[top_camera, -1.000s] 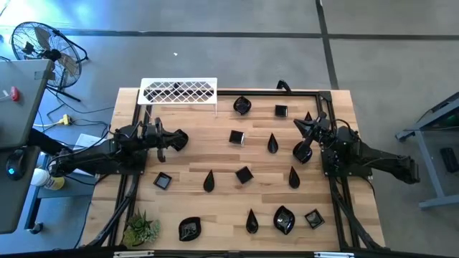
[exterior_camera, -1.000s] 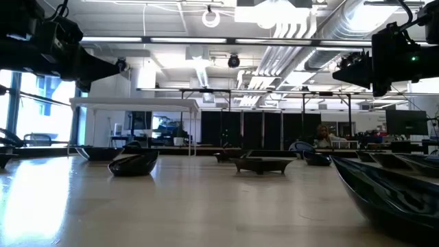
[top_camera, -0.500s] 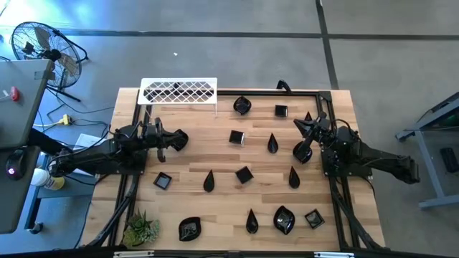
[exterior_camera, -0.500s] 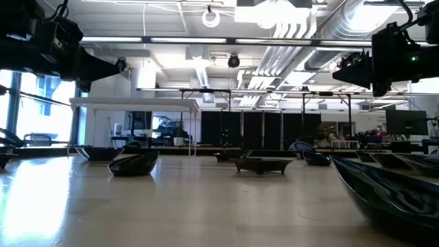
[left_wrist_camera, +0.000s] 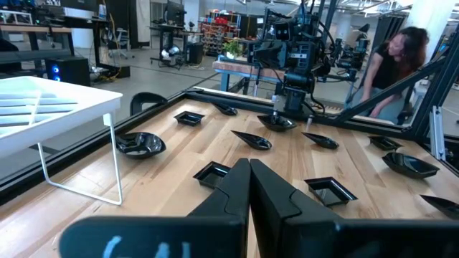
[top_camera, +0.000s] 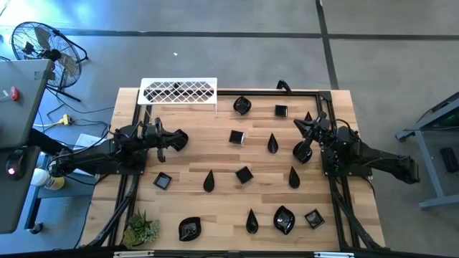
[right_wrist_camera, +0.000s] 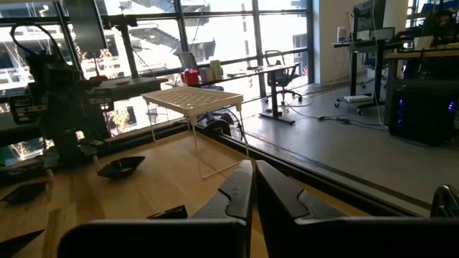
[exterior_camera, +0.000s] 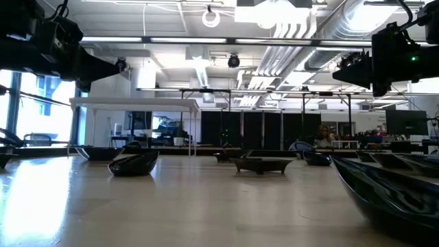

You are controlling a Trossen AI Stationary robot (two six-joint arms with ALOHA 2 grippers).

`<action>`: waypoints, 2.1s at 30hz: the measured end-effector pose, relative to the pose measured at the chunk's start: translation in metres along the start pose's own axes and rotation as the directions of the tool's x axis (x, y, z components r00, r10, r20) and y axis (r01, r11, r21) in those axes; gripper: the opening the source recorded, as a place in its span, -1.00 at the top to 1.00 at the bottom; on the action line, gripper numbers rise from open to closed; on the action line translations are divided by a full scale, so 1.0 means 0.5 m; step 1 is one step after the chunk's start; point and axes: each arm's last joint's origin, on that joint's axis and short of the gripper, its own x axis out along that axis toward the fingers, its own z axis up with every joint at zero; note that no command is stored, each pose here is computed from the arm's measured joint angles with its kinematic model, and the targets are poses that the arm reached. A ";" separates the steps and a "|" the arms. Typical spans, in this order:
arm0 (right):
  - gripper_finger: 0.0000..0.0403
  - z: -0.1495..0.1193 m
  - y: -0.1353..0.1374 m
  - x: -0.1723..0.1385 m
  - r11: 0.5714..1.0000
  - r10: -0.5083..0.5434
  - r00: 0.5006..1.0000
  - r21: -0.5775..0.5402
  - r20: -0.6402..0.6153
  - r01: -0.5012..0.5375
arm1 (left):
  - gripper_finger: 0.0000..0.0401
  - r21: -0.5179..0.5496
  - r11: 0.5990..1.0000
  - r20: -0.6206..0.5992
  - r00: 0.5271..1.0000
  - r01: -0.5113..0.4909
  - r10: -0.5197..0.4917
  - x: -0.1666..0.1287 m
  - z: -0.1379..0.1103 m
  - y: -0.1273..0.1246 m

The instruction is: Pick & Place Mini shaped plates

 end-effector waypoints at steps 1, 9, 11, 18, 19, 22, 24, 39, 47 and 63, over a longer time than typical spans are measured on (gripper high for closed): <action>0.94 0.000 0.000 0.000 1.000 0.000 1.000 0.000 0.000 0.000 | 1.00 0.000 1.000 0.000 1.000 0.000 0.000 0.000 0.000 0.000; 0.94 0.000 0.000 0.000 1.000 0.000 1.000 0.000 0.000 0.000 | 1.00 0.000 1.000 0.000 1.000 0.000 0.000 0.000 0.000 0.000; 0.94 0.000 0.000 0.000 1.000 0.000 1.000 0.000 0.000 0.000 | 1.00 0.000 1.000 0.000 1.000 0.000 0.000 0.000 0.000 0.000; 0.94 0.000 0.000 0.000 1.000 0.000 1.000 0.000 0.000 0.000 | 1.00 0.000 1.000 0.000 1.000 0.000 0.000 0.000 0.000 0.000; 0.94 0.000 0.000 0.000 1.000 0.000 1.000 0.000 0.000 0.000 | 1.00 0.000 1.000 0.000 1.000 0.000 0.000 0.000 0.000 0.000; 0.94 0.000 0.000 0.000 1.000 0.000 1.000 0.000 0.000 0.000 | 1.00 -0.030 1.000 0.000 1.000 0.000 0.000 0.000 0.000 0.000; 0.94 0.000 0.000 0.000 1.000 0.000 1.000 0.000 0.000 0.000 | 1.00 -0.096 0.995 0.000 1.000 0.000 0.000 0.000 0.000 0.000; 0.94 0.000 0.000 0.000 1.000 0.000 1.000 0.000 0.000 0.000 | 1.00 -0.359 0.933 0.038 0.998 -0.025 0.041 0.000 0.007 0.002; 0.94 0.000 0.000 0.000 1.000 0.000 1.000 0.000 0.000 0.000 | 1.00 -0.377 0.926 0.014 1.000 0.011 -0.006 0.000 0.005 -0.001; 0.94 0.000 0.000 0.000 1.000 -0.001 1.000 0.000 0.000 0.001 | 0.95 -0.267 0.881 -0.426 0.868 -0.390 0.255 0.024 0.018 0.010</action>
